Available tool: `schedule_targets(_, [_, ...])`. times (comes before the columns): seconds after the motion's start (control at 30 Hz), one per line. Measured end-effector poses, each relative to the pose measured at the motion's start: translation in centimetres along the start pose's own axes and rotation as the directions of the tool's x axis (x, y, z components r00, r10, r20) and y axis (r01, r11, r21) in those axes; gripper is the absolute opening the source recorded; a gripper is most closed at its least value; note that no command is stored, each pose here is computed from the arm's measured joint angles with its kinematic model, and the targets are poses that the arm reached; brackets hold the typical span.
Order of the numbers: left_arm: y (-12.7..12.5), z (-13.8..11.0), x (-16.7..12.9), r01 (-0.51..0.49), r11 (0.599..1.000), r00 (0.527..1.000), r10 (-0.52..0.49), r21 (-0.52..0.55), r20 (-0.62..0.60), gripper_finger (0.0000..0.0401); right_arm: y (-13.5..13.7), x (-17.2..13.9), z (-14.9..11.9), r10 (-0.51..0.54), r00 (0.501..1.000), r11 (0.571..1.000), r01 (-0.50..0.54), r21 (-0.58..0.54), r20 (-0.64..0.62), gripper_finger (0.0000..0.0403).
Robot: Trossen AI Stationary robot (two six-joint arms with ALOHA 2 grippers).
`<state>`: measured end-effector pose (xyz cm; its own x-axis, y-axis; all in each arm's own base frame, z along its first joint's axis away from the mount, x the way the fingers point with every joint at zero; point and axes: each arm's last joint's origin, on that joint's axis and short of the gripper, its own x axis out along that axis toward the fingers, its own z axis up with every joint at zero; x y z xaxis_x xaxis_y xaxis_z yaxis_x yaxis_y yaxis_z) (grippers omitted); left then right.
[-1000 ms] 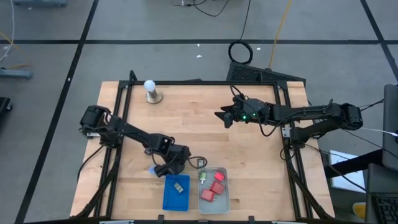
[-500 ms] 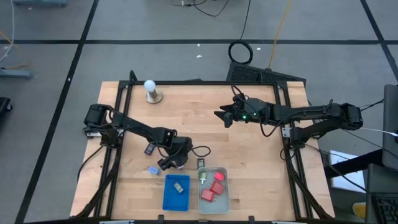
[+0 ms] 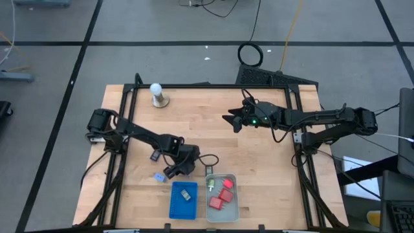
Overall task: Pick & Place Office items
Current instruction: Put the purple charger adapter into the gray bin
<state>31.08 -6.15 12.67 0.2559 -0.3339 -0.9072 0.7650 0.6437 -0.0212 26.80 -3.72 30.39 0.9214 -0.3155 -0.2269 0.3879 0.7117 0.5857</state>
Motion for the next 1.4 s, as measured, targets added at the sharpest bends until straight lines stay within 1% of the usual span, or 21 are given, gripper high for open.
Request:
schedule_targets(0.13, [-0.6,0.6,0.1,0.009,1.000,1.000,-0.008,0.024,-0.014,0.0148,0.0,0.0,0.0,0.000,1.000,1.000,0.000,0.000,0.000,0.0265])
schedule_targets(0.17, [-0.7,0.7,0.1,0.008,1.000,1.000,-0.008,0.029,-0.016,0.0136,0.0,0.0,0.0,0.000,1.000,1.000,0.000,0.000,0.000,0.0265])
schedule_targets(0.2, [-0.7,0.8,0.1,0.007,0.999,1.000,-0.006,0.033,-0.017,0.0133,0.0,0.0,0.0,0.000,1.000,1.000,0.000,0.000,0.000,0.0265])
schedule_targets(0.43, [-0.6,1.6,-0.2,-0.029,0.999,0.999,0.031,0.042,-0.045,0.0134,0.0,0.0,0.0,0.000,1.000,1.000,0.000,0.000,0.000,0.0265])
schedule_targets(0.57, [-0.5,1.7,-0.4,-0.047,0.999,0.996,0.048,0.014,-0.073,0.0142,0.0,0.0,0.0,-0.001,1.000,1.000,0.001,0.000,-0.001,0.0265])
schedule_targets(0.83, [-0.3,1.5,-0.6,-0.049,0.999,0.995,0.048,-0.011,-0.089,0.0135,0.0,0.0,0.0,0.000,1.000,1.000,0.000,0.000,-0.001,0.0265])
schedule_targets(0.93, [-0.2,1.2,-0.8,-0.052,0.998,0.992,0.050,-0.020,-0.114,0.0135,0.0,0.0,0.0,0.000,1.000,1.000,0.000,0.000,-0.001,0.0265])
schedule_targets(1.0, [0.0,0.9,-1.2,-0.076,0.997,0.987,0.071,-0.029,-0.147,0.0135,0.0,0.0,0.0,-0.001,1.000,1.000,0.001,0.000,-0.003,0.0265])
schedule_targets(1.1, [0.3,0.5,-2.3,-0.109,0.993,0.981,0.101,-0.042,-0.165,0.0135,-0.1,0.0,-0.1,-0.011,1.000,1.000,0.011,-0.004,-0.014,0.0265])
schedule_targets(1.4, [0.8,0.3,-7.6,-0.211,0.972,0.977,0.206,-0.107,-0.060,0.0135,-0.5,0.0,-0.6,-0.048,0.997,0.999,0.049,0.007,-0.058,0.0265])
